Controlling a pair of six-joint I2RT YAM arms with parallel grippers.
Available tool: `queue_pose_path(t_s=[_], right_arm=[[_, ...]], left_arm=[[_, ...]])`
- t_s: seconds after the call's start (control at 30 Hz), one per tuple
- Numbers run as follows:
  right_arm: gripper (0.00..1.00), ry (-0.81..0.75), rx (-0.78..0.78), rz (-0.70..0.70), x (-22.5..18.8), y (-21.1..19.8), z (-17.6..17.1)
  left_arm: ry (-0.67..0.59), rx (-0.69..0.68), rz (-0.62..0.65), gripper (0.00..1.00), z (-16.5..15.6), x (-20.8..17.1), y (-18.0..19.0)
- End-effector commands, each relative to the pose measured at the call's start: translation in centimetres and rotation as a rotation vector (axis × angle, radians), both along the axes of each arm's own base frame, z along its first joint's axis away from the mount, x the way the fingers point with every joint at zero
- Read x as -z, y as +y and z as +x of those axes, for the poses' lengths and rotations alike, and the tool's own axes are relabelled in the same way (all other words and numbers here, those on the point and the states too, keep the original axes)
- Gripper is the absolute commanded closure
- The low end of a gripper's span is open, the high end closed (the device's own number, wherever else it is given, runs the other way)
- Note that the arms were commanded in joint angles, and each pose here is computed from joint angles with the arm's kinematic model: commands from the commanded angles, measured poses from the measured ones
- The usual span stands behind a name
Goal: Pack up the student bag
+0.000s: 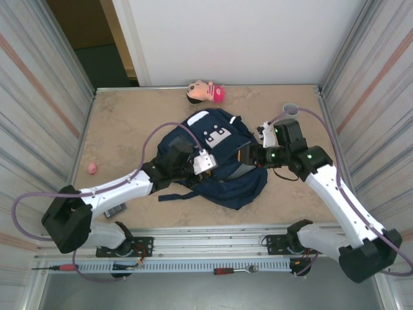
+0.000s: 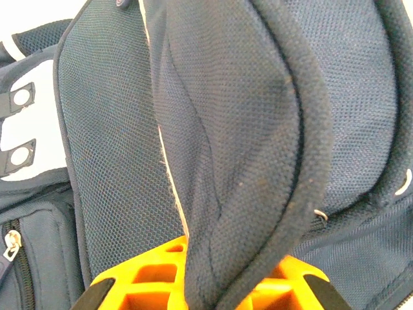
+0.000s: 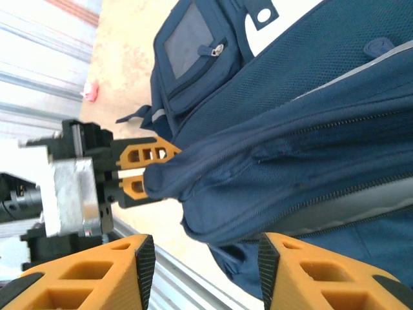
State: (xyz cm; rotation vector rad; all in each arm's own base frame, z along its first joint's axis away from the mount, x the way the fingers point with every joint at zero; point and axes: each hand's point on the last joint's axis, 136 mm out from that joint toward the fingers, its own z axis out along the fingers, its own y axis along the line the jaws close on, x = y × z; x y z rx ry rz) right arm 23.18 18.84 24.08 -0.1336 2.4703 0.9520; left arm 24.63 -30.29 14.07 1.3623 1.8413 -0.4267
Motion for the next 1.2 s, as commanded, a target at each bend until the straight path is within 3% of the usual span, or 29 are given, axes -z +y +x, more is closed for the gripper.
queue_pose_path(t_s=[0.0,0.2,0.5,0.8,1.17], right_arm=[[0.54,-0.036,0.04,-0.098,1.3,-1.8,-1.0],[0.54,-0.088,0.034,-0.14,1.4,-1.8,-2.0],[0.54,-0.131,-0.153,-0.292,4.6,1.6,-4.9],[0.53,-0.112,-0.241,-0.358,7.1,3.0,-7.3],[0.5,-0.075,-0.199,-0.321,8.9,3.4,-5.3]], left_arm=[[0.106,-0.046,-0.081,1.0,-0.2,0.0,-0.7],[0.184,-0.149,-0.144,1.0,0.4,-0.1,-0.9],[0.233,-0.245,-0.139,1.0,1.1,0.3,-0.5],[0.271,-0.224,-0.175,1.0,0.9,0.4,-1.4],[0.368,-0.162,-0.193,1.0,0.0,0.8,-3.4]])
